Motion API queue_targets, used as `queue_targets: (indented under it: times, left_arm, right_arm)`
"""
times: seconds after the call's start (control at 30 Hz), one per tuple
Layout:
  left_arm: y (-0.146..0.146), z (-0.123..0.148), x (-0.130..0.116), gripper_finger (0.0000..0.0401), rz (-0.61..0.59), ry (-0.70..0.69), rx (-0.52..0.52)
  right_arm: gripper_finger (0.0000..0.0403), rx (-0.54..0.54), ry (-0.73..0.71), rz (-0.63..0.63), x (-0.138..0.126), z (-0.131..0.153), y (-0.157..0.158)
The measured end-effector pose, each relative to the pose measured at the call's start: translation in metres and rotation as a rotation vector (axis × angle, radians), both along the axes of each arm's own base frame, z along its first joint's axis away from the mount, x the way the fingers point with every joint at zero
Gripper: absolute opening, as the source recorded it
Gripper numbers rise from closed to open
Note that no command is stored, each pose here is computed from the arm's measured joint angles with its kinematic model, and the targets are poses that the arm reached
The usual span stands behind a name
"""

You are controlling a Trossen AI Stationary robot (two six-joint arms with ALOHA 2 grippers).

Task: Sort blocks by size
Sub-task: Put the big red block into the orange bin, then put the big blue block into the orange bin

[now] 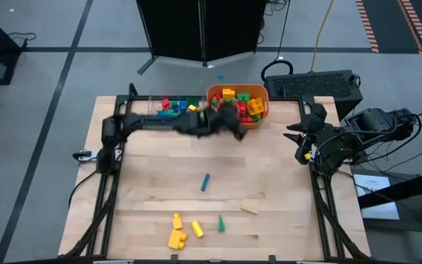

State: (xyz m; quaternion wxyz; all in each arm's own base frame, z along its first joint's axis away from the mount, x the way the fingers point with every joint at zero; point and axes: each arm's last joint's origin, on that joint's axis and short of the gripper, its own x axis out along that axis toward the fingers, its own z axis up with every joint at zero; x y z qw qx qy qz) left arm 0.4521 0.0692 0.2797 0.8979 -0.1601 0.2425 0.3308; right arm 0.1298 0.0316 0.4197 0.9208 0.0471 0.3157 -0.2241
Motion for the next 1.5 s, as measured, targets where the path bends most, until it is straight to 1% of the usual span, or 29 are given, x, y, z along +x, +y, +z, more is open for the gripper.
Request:
queue_targets:
  times: [0.1, 0.23, 0.3, 0.33, 0.4, 0.43, 0.47, 0.53, 0.63, 0.7, 0.73, 0.77, 0.83, 0.9, 0.93, 0.97, 1.03, 1.1, 1.2, 1.3, 1.4, 1.5]
  left_arm:
    - [0.043, -0.002, -0.008, 0.0113, 0.032, 0.012, -0.025]
    - [0.090, -0.018, -0.016, 0.0113, 0.074, 0.030, -0.081]
    - [0.107, -0.029, -0.019, 0.0113, 0.079, 0.056, -0.111]
    - [0.113, -0.032, -0.019, 0.0113, 0.074, 0.061, -0.109]
    - [0.120, -0.032, -0.022, 0.0113, 0.051, 0.086, -0.080]
    - [0.123, -0.031, -0.023, 0.0120, 0.038, 0.093, -0.055]
    - [0.125, -0.029, -0.024, 0.0138, 0.028, 0.098, -0.033]
    - [0.130, -0.028, -0.026, 0.0196, 0.005, 0.120, 0.010]
    - [0.132, -0.024, -0.029, 0.0281, -0.042, 0.147, 0.036]
    - [0.130, -0.020, -0.032, 0.0322, -0.073, 0.169, 0.039]
    - [0.128, -0.018, -0.034, 0.0338, -0.086, 0.178, 0.024]
    - [0.124, -0.019, -0.036, 0.0350, -0.100, 0.192, -0.020]
    - [0.114, -0.020, -0.041, 0.0364, -0.135, 0.192, -0.182]
    - [0.095, -0.022, -0.047, 0.0368, -0.208, 0.245, -0.356]
    - [0.082, -0.022, -0.049, 0.0369, -0.242, 0.289, -0.412]
    - [0.066, -0.023, -0.050, 0.0370, -0.269, 0.348, -0.444]
    - [0.029, -0.028, -0.053, 0.0370, -0.292, 0.497, -0.472]
    - [-0.007, -0.032, -0.052, 0.0371, -0.281, 0.597, -0.428]
    - [-0.060, -0.031, -0.050, 0.0371, -0.188, 0.621, -0.309]
    - [-0.109, -0.031, -0.051, 0.0371, -0.085, 0.558, -0.198]
    - [-0.147, -0.043, -0.057, 0.0372, 0.001, 0.467, -0.164]
    - [-0.178, -0.057, -0.068, 0.0372, 0.073, 0.393, -0.113]
  right_arm:
    - [0.0105, -0.012, 0.006, 0.010, 0.000, 0.000, 0.000]
    - [0.0105, -0.020, 0.013, 0.017, 0.000, 0.000, 0.000]
    - [0.0105, -0.026, 0.016, 0.021, 0.000, 0.000, 0.000]
    - [0.0105, -0.029, 0.018, 0.024, 0.000, 0.000, 0.000]
    - [0.0105, -0.034, 0.023, 0.027, 0.000, 0.000, 0.000]
    - [0.0105, -0.036, 0.027, 0.028, -0.001, -0.001, 0.000]
    - [0.0105, -0.037, 0.030, 0.028, -0.001, -0.001, 0.000]
    - [0.0105, -0.040, 0.038, 0.028, -0.001, -0.001, -0.001]
    - [0.0105, -0.039, 0.039, 0.029, -0.001, -0.001, -0.001]
    - [0.0105, -0.039, 0.039, 0.029, -0.001, -0.001, -0.001]
    - [0.0105, -0.040, 0.040, 0.029, -0.001, -0.001, -0.001]
    - [0.0105, -0.042, 0.041, 0.031, -0.001, -0.001, -0.001]
    - [0.0105, -0.042, 0.041, 0.031, -0.001, -0.001, -0.001]
    - [0.0105, -0.039, 0.040, 0.029, -0.002, -0.001, -0.001]
    - [0.0105, -0.038, 0.039, 0.029, -0.002, -0.001, -0.001]
    - [0.0105, -0.038, 0.039, 0.028, -0.001, -0.001, -0.001]
    - [0.0105, -0.037, 0.039, 0.028, -0.001, -0.001, -0.001]
    - [0.0105, -0.036, 0.038, 0.026, -0.001, -0.001, -0.001]
    - [0.0105, -0.035, 0.038, 0.027, -0.001, -0.001, -0.001]
    - [0.0105, -0.035, 0.038, 0.027, -0.001, -0.001, -0.001]
    - [0.0105, -0.034, 0.038, 0.027, -0.001, -0.001, -0.001]
    - [0.0105, -0.032, 0.032, 0.027, -0.001, -0.001, 0.000]
